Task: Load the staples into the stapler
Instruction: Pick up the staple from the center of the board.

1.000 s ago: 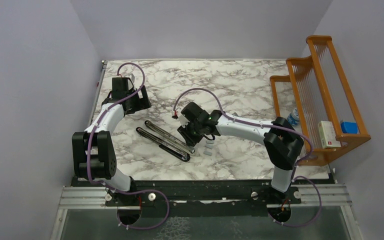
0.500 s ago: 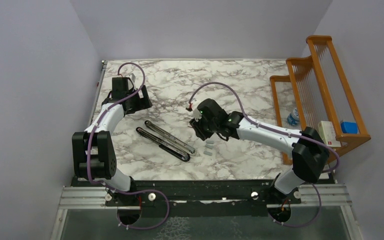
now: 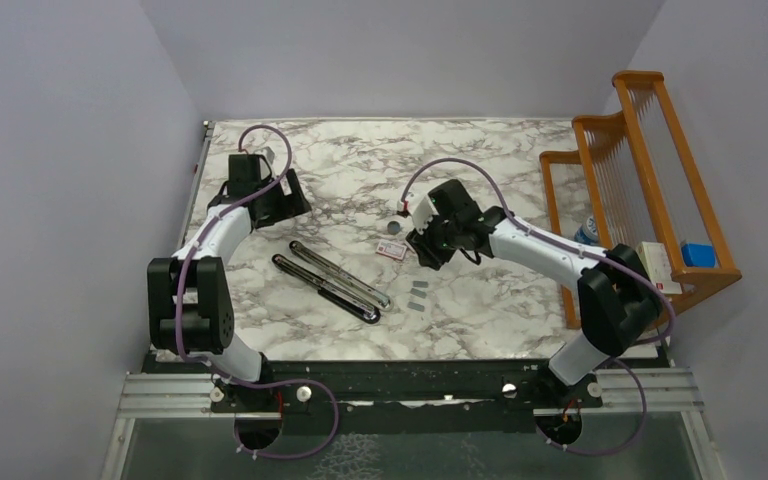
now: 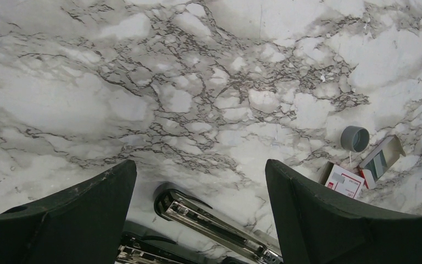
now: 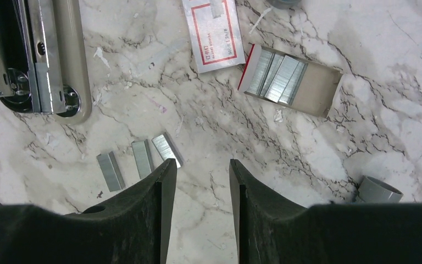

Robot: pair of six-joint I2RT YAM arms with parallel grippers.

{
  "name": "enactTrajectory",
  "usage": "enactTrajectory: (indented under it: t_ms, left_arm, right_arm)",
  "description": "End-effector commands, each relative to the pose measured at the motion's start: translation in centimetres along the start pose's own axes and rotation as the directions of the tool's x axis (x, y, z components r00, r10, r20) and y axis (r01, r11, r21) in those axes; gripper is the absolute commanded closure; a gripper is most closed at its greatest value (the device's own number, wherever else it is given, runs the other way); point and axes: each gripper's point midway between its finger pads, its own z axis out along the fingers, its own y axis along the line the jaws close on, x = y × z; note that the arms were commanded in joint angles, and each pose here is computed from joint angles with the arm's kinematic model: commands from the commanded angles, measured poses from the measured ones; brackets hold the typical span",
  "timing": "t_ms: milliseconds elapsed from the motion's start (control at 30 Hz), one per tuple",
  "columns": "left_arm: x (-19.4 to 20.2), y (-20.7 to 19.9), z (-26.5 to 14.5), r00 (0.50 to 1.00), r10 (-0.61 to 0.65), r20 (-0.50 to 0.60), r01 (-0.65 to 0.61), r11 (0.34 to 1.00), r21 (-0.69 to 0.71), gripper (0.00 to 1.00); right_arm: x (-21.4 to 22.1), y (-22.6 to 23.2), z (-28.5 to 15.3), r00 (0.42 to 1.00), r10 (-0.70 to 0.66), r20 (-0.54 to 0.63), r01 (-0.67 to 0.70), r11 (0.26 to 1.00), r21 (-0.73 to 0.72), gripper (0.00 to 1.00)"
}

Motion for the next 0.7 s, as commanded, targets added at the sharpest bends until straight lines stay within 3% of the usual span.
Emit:
enactTrajectory:
  t_ms: [0,667]
  left_arm:
    - [-1.5,-3.0,-0.2,1.0,0.004,0.014,-0.005,0.997,0.075,0.09]
    - [-3.7,-4.5,-1.5,0.996,0.086,0.034,-0.088,0.995,0.052,0.09]
  right_arm:
    - [0.9,0.7,1.1,0.995,-0.093,0.022,0.095,0.987,-0.129,0.56]
    - [3.7,1.8,4.0,0.992,-0.123,0.0,0.12,0.968,-0.221,0.52]
